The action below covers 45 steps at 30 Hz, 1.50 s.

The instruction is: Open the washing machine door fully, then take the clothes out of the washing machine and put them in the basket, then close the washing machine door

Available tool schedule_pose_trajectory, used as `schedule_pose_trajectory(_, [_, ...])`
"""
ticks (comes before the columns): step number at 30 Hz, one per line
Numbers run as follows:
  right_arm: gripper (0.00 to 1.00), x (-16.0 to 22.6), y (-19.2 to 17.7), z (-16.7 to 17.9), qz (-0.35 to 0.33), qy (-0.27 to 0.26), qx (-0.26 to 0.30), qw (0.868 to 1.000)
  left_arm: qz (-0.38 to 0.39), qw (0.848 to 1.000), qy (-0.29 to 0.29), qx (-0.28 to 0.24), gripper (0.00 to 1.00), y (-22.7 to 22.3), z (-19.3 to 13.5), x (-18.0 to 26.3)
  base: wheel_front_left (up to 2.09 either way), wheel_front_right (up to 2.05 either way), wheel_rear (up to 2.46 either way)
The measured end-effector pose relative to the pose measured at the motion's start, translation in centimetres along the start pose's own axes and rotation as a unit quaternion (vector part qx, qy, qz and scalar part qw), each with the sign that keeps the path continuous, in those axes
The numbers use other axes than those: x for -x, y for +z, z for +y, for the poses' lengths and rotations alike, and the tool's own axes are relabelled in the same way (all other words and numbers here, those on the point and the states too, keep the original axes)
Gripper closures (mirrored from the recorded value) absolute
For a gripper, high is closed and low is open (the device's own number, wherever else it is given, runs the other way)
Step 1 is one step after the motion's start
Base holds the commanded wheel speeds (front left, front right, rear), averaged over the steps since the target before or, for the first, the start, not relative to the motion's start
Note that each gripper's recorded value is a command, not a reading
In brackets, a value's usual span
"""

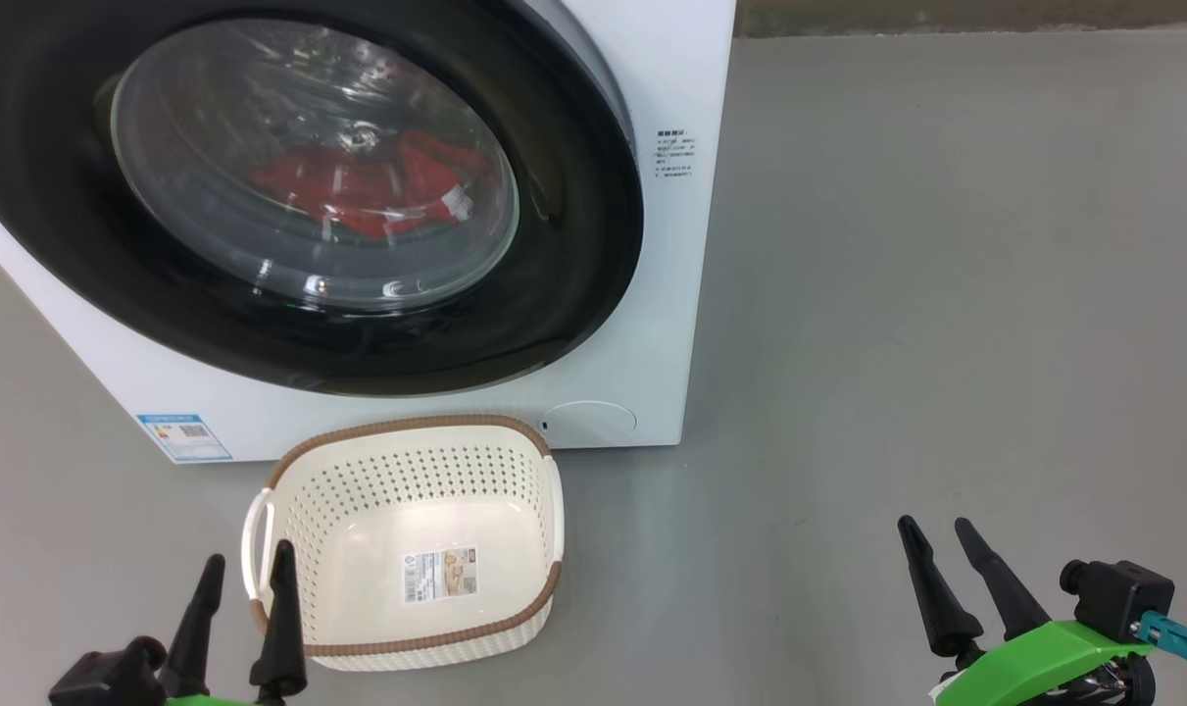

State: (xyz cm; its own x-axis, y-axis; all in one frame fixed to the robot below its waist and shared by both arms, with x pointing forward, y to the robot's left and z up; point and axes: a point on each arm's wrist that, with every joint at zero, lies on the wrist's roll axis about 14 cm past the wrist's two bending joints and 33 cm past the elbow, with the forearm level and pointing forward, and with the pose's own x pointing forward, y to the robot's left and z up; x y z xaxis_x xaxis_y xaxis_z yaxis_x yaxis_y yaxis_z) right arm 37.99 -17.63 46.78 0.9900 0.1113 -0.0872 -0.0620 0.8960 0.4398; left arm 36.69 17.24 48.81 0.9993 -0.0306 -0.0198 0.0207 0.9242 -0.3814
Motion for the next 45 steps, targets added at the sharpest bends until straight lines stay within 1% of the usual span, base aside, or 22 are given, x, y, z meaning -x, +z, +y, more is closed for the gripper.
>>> schedule_pose_trajectory(15, [0.00, -0.6, 0.7, 0.8, -0.013, 0.028, 0.089, 0.996, -0.014, 0.995, -0.020, -0.092, 0.00, 0.4, -0.7, 0.0, 0.00, 0.00, 0.00])
schedule_pose_trajectory(17, [0.00, -0.6, 0.8, 0.8, -0.014, 0.032, 0.109, 0.993, -0.014, 0.993, -0.025, -0.113, 0.00, 0.4, -0.8, -0.1, 0.00, 0.00, 0.00])
schedule_pose_trajectory(31, [0.00, -0.6, 1.1, 0.8, -0.027, 0.040, 0.176, 0.983, -0.029, 0.980, -0.048, -0.191, 0.00, 0.6, -1.7, -0.2, 0.00, 0.00, 0.00])
schedule_pose_trajectory(45, [0.00, -0.2, 1.2, 0.2, -0.030, 0.025, 0.169, 0.985, -0.031, 0.980, -0.043, -0.190, 0.00, 0.8, -1.4, -0.2, 0.00, 0.00, 0.00])
